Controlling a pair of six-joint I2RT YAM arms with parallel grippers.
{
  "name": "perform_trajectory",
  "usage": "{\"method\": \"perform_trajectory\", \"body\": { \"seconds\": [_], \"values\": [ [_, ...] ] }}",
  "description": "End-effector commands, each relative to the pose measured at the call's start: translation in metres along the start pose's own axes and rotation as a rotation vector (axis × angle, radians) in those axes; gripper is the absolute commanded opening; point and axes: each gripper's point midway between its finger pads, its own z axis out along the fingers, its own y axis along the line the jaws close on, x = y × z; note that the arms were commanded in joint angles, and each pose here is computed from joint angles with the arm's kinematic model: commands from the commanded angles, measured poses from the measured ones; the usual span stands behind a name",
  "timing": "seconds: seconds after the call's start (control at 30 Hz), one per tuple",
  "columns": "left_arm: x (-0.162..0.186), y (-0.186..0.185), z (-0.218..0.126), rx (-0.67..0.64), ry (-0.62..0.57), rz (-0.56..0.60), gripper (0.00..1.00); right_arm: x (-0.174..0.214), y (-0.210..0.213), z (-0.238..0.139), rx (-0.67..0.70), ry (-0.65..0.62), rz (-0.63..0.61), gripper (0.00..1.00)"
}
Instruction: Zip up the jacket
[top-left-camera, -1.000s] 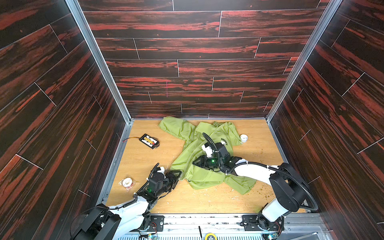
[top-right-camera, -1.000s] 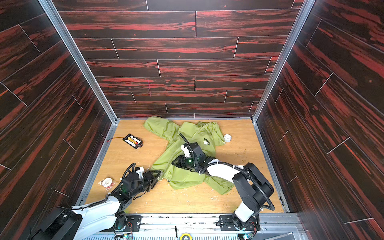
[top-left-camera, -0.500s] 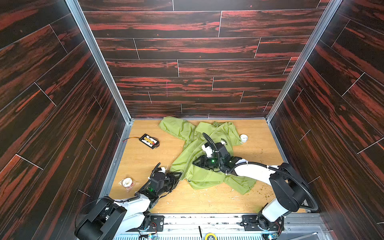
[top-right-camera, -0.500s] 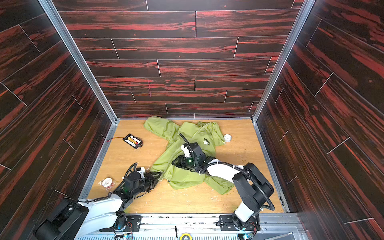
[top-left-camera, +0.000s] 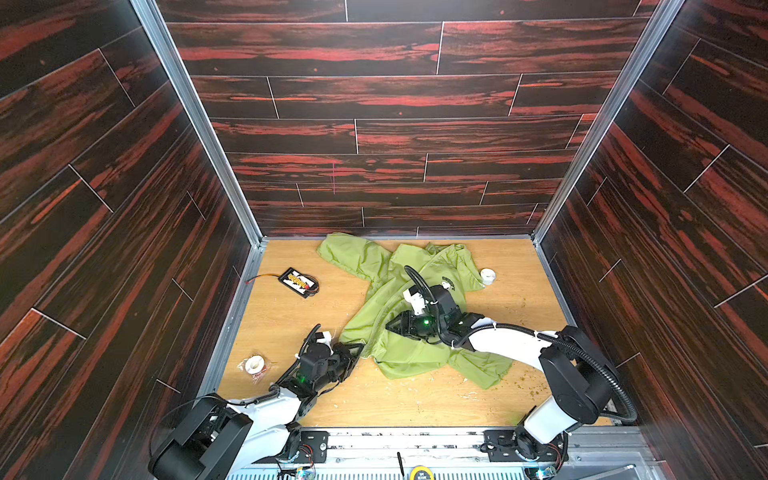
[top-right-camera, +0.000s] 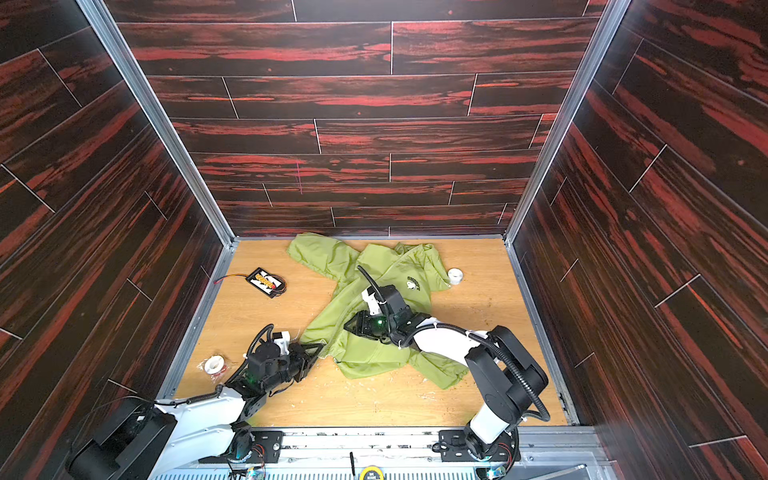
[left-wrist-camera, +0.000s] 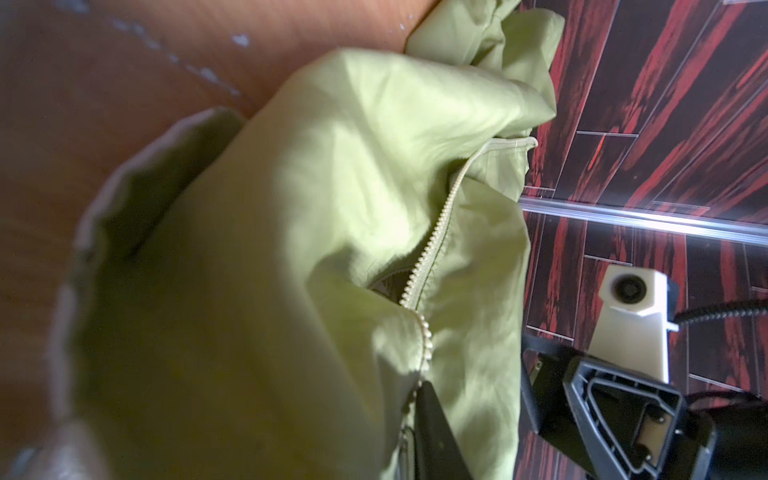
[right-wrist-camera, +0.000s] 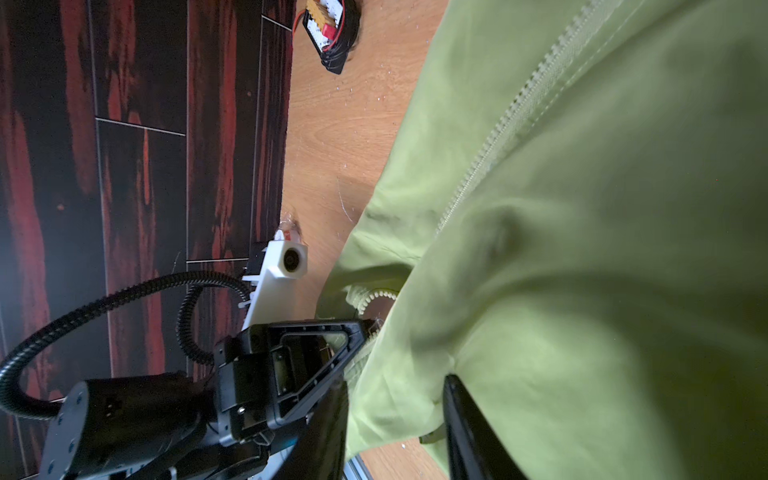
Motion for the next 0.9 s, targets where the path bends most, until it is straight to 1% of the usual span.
{"method": "perform_trajectory", "body": {
  "seconds": [0.0,0.1,0.17,0.3,0.37,0.47,0.57,0.73,0.87],
  "values": [
    [-0.002,-0.04,-0.001,0.117,0.001,0.091,0.0,-0.018,0.024,-0.019,-0.028,-0.048,-0.059,0.4],
    [0.003,-0.064,-0.001,0.172,0.03,0.195,0.0,-0.028,0.036,-0.031,-0.049,-0.07,-0.083,0.4],
    [0.007,-0.08,-0.001,0.218,0.052,0.263,0.0,-0.036,0.046,-0.041,-0.091,-0.078,-0.09,0.4],
    [0.016,-0.114,-0.003,0.327,0.097,0.377,0.0,-0.052,0.057,-0.062,-0.196,-0.102,-0.058,0.4],
    [0.021,-0.134,-0.006,0.409,0.121,0.431,0.0,-0.06,0.061,-0.073,-0.26,-0.115,-0.038,0.36],
    [0.027,-0.151,-0.004,0.47,0.171,0.476,0.0,-0.067,0.069,-0.082,-0.334,-0.108,-0.033,0.28],
    [0.027,-0.161,0.001,0.517,0.204,0.484,0.0,-0.069,0.076,-0.086,-0.369,-0.102,-0.034,0.24],
    [0.023,-0.181,0.008,0.627,0.264,0.42,0.0,-0.066,0.075,-0.086,-0.387,-0.086,-0.018,0.24],
    [0.028,-0.187,0.018,0.645,0.343,0.388,0.0,-0.062,0.068,-0.082,-0.391,-0.07,0.009,0.24]
  ]
}}
